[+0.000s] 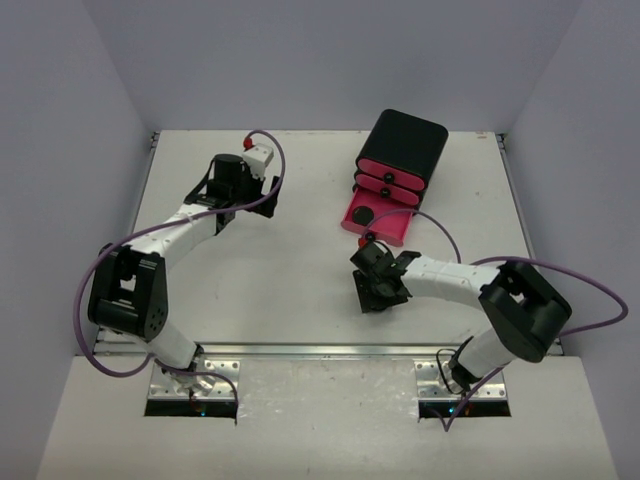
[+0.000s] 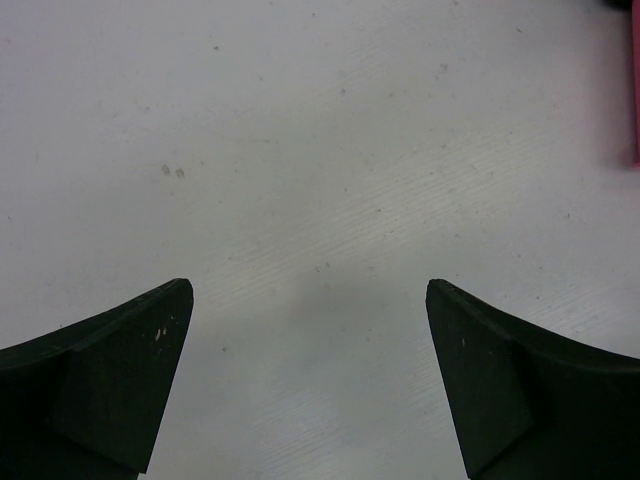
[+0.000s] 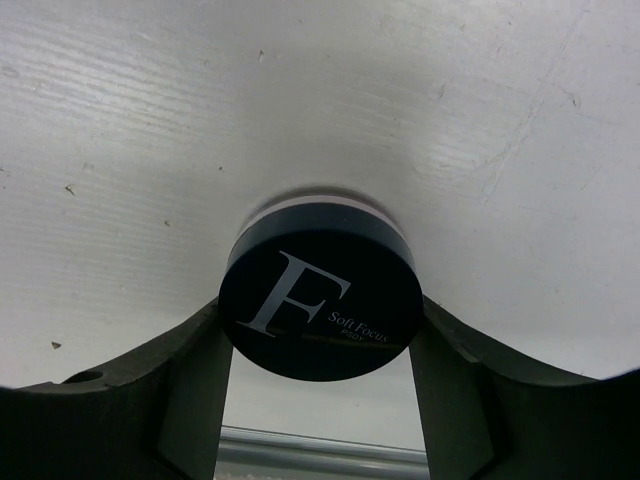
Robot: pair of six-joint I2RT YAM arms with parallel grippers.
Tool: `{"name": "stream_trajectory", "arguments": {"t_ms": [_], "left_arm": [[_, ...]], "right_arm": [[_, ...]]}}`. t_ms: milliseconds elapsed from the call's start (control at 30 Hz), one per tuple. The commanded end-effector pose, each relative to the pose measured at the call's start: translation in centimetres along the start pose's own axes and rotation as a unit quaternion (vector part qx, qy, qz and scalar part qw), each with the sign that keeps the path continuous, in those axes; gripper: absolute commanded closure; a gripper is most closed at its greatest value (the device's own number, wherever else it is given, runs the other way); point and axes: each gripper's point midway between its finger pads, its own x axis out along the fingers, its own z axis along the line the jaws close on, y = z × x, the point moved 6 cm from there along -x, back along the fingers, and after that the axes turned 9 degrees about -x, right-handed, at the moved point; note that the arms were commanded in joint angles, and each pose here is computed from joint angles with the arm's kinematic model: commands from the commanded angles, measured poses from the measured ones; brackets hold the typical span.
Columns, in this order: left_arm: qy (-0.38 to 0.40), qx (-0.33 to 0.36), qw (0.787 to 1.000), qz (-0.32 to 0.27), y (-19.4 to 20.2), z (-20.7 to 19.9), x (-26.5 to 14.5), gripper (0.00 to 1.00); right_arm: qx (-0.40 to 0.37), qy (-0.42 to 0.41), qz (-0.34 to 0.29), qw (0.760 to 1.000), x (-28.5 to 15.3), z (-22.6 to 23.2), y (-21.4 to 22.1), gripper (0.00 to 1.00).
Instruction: Organize the makeup
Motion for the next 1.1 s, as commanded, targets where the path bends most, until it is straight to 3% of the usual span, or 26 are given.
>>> {"name": "stream_trajectory", "arguments": {"t_ms": [0,200,300,533,700,1067], "left_arm": [[0.002,0.0,1.0,-0.014,-0.6,0.4,0.0,0.0],[0.003,0.0,1.0,-0.012,-0.5,0.4,0.2,0.0],[0.004,-0.001,1.0,-0.012,-0.5,0.4,0.2,0.0],[0.003,0.001,1.0,-0.012,-0.6,0.3,0.0,0.0],[0.009,0.003,1.0,-0.008,-0.3,0.3,0.2,0.0],[0.017,0.001,1.0,0.001,0.2,0.1,0.7,0.0]], "right_arm": [[-0.009,0.012,-0.034,0.999,-0.5,0.1,-2.1,0.57],[-0.02,0.008,-0.136,0.99,-4.6,-0.2,-7.5,0.57],[0.004,0.038,-0.179,0.983,-6.1,-2.4,-11.5,0.56],[0.094,0.11,-0.2,0.969,-3.7,-7.5,-16.5,0.57],[0.12,0.113,-0.205,0.965,-1.7,-8.6,-19.2,0.57],[0.193,0.148,-0.193,0.951,1.2,-10.4,-20.1,0.55]]}}
